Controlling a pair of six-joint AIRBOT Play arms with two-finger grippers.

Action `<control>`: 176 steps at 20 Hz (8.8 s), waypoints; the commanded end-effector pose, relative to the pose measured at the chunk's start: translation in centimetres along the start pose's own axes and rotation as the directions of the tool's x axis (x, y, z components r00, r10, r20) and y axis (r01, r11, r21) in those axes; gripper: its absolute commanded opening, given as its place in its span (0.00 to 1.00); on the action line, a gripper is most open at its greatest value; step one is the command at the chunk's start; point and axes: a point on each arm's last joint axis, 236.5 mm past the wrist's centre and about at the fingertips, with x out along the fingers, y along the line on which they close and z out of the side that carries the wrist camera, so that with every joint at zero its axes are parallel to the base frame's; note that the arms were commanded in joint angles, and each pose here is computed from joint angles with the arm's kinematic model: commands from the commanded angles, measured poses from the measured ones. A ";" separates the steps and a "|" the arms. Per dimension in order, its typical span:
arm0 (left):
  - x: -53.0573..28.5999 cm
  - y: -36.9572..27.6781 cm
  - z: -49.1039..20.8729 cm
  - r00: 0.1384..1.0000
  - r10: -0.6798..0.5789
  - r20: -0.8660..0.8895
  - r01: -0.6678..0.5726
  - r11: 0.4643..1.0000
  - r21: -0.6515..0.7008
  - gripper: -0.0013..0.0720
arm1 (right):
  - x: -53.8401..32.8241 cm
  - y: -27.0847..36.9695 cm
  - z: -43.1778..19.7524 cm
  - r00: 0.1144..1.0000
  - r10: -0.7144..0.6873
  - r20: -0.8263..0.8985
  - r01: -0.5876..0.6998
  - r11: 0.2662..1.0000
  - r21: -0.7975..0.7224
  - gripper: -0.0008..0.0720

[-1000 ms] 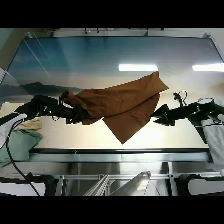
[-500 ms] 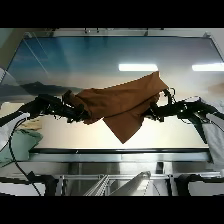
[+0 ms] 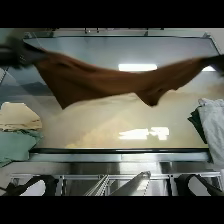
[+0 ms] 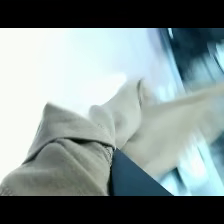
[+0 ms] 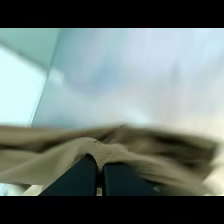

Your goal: Fold the shirts.

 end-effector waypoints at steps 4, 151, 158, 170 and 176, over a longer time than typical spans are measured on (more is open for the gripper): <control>-12.7 -5.9 5.5 0.929 0.183 0.322 -0.241 0.959 0.150 0.06 | -9.5 13.8 7.3 0.939 -0.004 0.344 0.139 0.919 -0.368 0.04; 3.5 -0.9 -13.2 0.841 -0.048 -0.538 0.015 0.998 -0.065 0.05 | -5.9 3.8 0.7 0.961 -0.025 0.277 0.085 0.974 -0.208 0.04; -5.5 -10.8 -5.7 0.988 0.064 -0.142 -0.022 0.960 0.279 0.06 | -13.6 20.5 8.9 0.815 0.075 0.575 0.358 0.714 -0.601 0.04; 14.5 13.3 -20.0 0.842 -0.137 -0.521 -0.145 0.874 -0.464 1.00 | 11.2 -9.0 -11.5 0.967 -0.087 -0.238 0.088 0.996 -0.007 0.04; 15.4 20.7 -22.6 0.781 -0.257 -0.569 -0.205 0.755 -0.623 0.99 | 16.3 -16.9 -21.9 0.883 -0.064 -0.466 0.175 0.964 0.200 0.04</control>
